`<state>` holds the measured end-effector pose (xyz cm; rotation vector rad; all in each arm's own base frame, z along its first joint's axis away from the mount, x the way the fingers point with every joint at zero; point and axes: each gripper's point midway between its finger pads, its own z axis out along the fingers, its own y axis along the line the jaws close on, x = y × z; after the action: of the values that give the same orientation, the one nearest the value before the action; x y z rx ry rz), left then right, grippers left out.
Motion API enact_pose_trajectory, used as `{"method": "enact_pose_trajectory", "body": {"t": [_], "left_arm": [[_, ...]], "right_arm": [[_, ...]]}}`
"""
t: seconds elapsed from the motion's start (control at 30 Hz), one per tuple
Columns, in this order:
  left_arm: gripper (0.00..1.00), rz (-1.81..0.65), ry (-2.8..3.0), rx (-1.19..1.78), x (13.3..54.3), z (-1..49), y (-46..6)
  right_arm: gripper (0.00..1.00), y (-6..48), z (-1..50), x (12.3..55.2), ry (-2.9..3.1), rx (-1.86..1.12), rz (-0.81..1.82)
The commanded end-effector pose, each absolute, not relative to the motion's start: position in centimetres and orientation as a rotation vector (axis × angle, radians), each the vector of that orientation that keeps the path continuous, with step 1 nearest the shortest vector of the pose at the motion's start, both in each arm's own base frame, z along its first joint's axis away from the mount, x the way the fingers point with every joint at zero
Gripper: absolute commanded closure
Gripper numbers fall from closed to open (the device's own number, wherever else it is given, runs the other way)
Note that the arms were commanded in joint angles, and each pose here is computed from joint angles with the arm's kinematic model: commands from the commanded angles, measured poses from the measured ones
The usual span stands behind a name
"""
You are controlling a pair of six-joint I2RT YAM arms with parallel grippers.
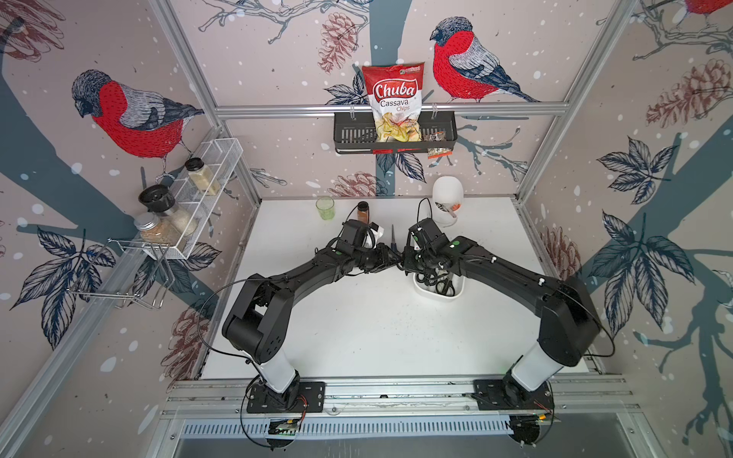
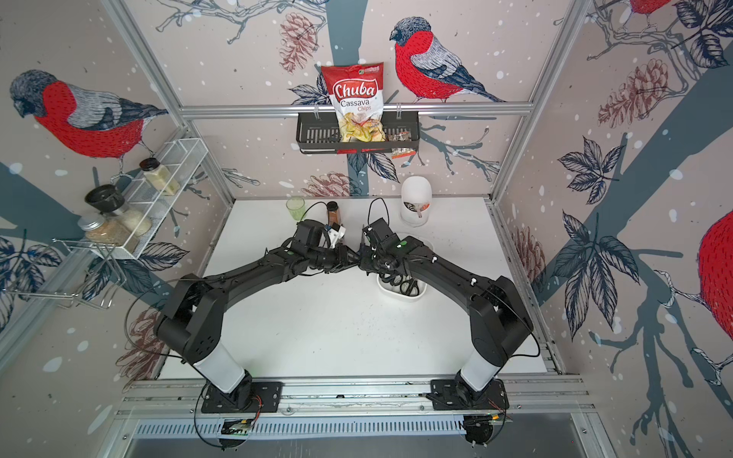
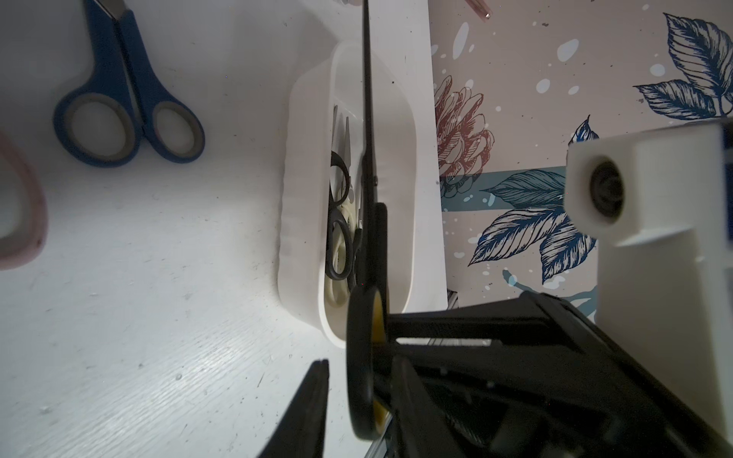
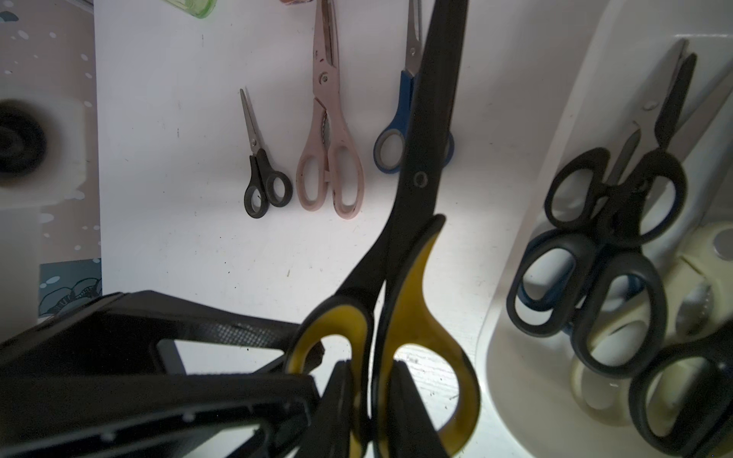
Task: Take the scissors out of the storage box
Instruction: Pick up the scissors from the storage box.
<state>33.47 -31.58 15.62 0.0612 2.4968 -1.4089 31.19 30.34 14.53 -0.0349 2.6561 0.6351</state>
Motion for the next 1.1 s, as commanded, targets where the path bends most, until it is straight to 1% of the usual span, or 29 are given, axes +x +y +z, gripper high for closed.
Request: {"method": "enact_pose_trajectory", "body": {"t": [0.0,0.27,0.43,0.47,0.5,0.57,0.63,0.7,0.77,0.83,0.9,1.07], "left_arm": [[0.73,-1.415,2.456,0.082,34.0,16.2,-31.9],[0.88,-1.41,2.468,0.087,33.8,16.0,-31.8],[0.93,-1.404,2.473,0.086,33.7,15.9,-31.7],[0.95,-1.406,2.47,0.088,33.6,16.0,-31.8],[0.95,-1.403,2.472,0.084,33.7,16.0,-31.7],[0.96,-1.393,2.471,0.078,33.7,16.1,-31.6],[0.96,-1.379,2.475,0.063,33.8,15.9,-31.4],[0.95,-1.372,2.475,0.051,34.0,15.9,-31.3],[0.96,-1.367,2.474,0.038,34.2,15.9,-31.1],[0.96,-1.369,2.47,0.03,34.4,15.9,-30.9],[0.96,-1.359,2.468,0.02,34.8,16.0,-30.3],[0.96,-1.283,2.463,-0.034,36.1,15.6,-26.7]], "right_arm": [[1.0,31.4,15.4,31.5,2.626,-0.033,0.696],[1.0,31.9,15.6,31.5,2.616,-0.032,0.723],[1.0,32.2,15.7,31.7,2.606,-0.027,0.746],[0.98,32.2,15.8,31.7,2.603,-0.027,0.75],[0.93,32.2,15.8,31.7,2.602,-0.023,0.752],[0.78,32.2,15.8,31.8,2.6,-0.017,0.757],[0.71,32.2,15.9,31.7,2.598,-0.011,0.762],[0.6,32.0,16.1,31.7,2.595,-0.003,0.764],[0.53,31.7,16.3,31.7,2.589,0.008,0.765],[0.49,31.1,16.4,31.8,2.584,0.026,0.757],[0.47,30.2,16.8,31.9,2.574,0.048,0.746],[0.43,28.9,19.0,32.3,2.492,0.085,0.832]]}}
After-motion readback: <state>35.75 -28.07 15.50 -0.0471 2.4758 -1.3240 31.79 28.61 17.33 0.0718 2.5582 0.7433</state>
